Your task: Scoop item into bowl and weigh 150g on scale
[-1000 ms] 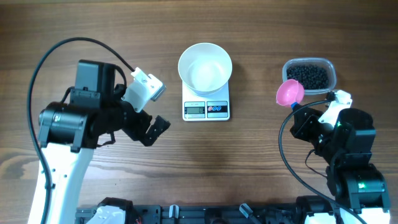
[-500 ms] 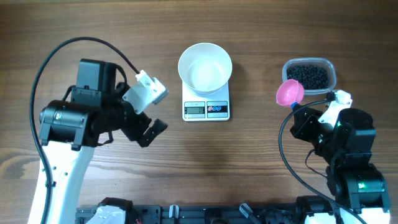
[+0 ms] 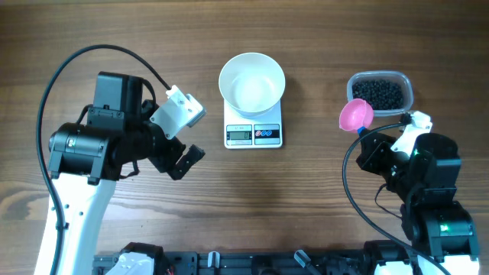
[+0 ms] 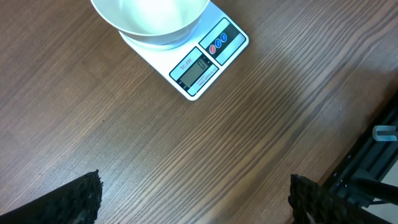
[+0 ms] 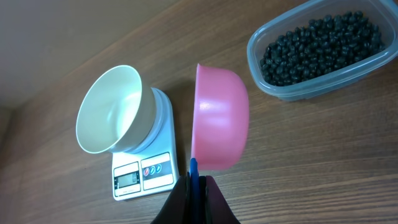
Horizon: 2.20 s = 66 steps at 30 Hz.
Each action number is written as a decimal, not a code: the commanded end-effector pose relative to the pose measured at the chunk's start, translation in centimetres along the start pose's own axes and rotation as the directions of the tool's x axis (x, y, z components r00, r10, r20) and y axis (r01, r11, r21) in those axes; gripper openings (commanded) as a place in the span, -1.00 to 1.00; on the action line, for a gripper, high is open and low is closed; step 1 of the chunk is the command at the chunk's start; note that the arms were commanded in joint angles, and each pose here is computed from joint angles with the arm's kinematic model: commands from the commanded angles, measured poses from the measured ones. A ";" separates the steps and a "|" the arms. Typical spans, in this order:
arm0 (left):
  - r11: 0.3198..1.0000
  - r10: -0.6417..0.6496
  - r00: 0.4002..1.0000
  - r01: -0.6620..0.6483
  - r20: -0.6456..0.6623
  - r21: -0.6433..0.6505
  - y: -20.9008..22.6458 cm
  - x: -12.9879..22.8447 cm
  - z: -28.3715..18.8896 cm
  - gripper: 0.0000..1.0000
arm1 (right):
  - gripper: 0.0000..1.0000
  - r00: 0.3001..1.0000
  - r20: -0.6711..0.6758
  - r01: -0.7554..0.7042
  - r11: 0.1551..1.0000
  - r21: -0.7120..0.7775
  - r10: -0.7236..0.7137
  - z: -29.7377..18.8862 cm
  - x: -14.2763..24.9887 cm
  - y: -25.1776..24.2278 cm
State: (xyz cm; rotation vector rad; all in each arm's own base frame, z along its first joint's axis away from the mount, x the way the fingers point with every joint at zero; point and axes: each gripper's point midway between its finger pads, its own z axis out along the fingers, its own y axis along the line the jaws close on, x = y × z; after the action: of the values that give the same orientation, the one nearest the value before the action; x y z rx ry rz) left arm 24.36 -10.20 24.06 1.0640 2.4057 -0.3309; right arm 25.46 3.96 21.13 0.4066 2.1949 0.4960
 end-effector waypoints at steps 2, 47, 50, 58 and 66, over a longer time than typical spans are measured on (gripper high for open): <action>1.000 -0.007 1.000 0.007 0.021 -0.020 0.2 -0.4 -0.7 1.00 | -0.91 1.000 0.014 0.020 1.000 0.006 -0.020 -0.2 -0.4 0.0; 0.994 0.097 0.993 -0.100 0.063 0.041 0.0 1.1 -2.3 1.00 | -0.91 0.980 0.062 0.189 0.982 -0.007 -0.189 -2.4 -2.7 1.6; 0.994 0.097 0.993 -0.100 0.063 0.041 0.0 1.1 -2.3 1.00 | -0.91 0.981 0.047 0.186 0.983 -0.002 -0.186 -2.3 -2.3 1.5; 0.994 0.097 0.993 -0.100 0.063 0.041 0.0 1.1 -2.3 1.00 | -0.91 0.979 0.026 0.204 0.979 0.005 -0.204 -2.3 -1.8 1.2; 0.994 0.097 0.993 -0.100 0.063 0.041 0.0 1.1 -2.3 1.00 | -0.91 0.948 0.126 0.288 0.957 0.048 -0.291 -2.5 -4.3 1.4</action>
State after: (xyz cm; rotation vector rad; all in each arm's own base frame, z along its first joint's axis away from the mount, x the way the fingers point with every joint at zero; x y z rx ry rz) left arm 22.79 -8.60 24.48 1.1579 2.3406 -0.4027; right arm 25.57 3.31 24.39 0.1413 2.1498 0.3190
